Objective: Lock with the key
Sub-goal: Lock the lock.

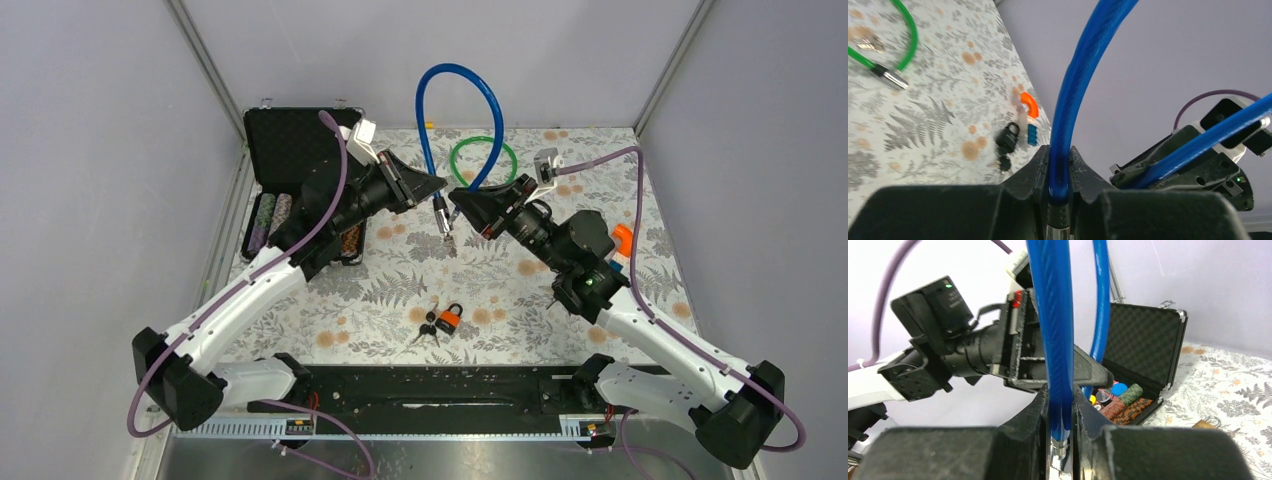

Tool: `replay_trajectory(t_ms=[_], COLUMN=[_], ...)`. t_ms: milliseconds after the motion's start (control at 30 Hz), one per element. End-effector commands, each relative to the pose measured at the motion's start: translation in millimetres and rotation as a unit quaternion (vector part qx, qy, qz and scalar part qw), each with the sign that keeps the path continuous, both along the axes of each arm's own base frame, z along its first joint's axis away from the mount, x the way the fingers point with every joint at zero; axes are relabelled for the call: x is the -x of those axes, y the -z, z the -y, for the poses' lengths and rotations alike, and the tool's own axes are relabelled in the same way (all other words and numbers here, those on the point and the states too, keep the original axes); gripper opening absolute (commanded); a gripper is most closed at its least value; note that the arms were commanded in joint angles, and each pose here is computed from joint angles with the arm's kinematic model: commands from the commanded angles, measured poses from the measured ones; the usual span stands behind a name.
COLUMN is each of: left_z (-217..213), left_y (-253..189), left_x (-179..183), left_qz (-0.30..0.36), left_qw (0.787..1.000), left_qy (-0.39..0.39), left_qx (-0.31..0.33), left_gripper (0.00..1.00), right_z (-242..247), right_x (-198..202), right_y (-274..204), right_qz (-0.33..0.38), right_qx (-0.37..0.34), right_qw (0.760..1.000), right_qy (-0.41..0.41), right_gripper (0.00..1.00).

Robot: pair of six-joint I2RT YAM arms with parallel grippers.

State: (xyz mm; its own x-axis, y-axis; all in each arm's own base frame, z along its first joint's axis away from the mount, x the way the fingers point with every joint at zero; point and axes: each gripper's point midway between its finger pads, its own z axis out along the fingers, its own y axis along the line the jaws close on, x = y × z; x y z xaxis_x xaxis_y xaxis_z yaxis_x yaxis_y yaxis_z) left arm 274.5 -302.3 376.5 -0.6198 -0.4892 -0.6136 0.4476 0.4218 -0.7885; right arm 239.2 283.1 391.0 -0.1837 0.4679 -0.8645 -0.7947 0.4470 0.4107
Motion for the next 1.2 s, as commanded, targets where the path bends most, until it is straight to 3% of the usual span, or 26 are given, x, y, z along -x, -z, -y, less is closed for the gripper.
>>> replay_trajectory(t_ms=[0,367,700,1167], left_z=[21.1,25.5,22.5,12.9], left_y=[-22.3,-22.1,-23.2,-22.4], left_x=[17.1,17.5,12.2,-1.6], left_qz=[-0.021,-0.029,-0.035,-0.07], left_qw=[0.991,0.988,0.987,0.98], left_qy=[0.093,0.107,0.094,0.088], left_qx=[0.092,0.104,0.122,0.164], left_gripper=[0.0,0.0,0.0,0.0], right_z=[11.1,17.0,5.2,-2.6], right_x=[12.0,-11.9,7.9,-2.2], right_y=[-59.2,-40.5,-35.5,-8.0], right_qz=[0.089,0.055,0.078,0.064], right_qx=[-0.047,-0.023,-0.011,0.016], right_qw=[0.995,0.996,0.997,0.998], right_qy=[0.016,0.074,0.014,0.017], right_gripper=[0.0,0.0,0.0,0.0])
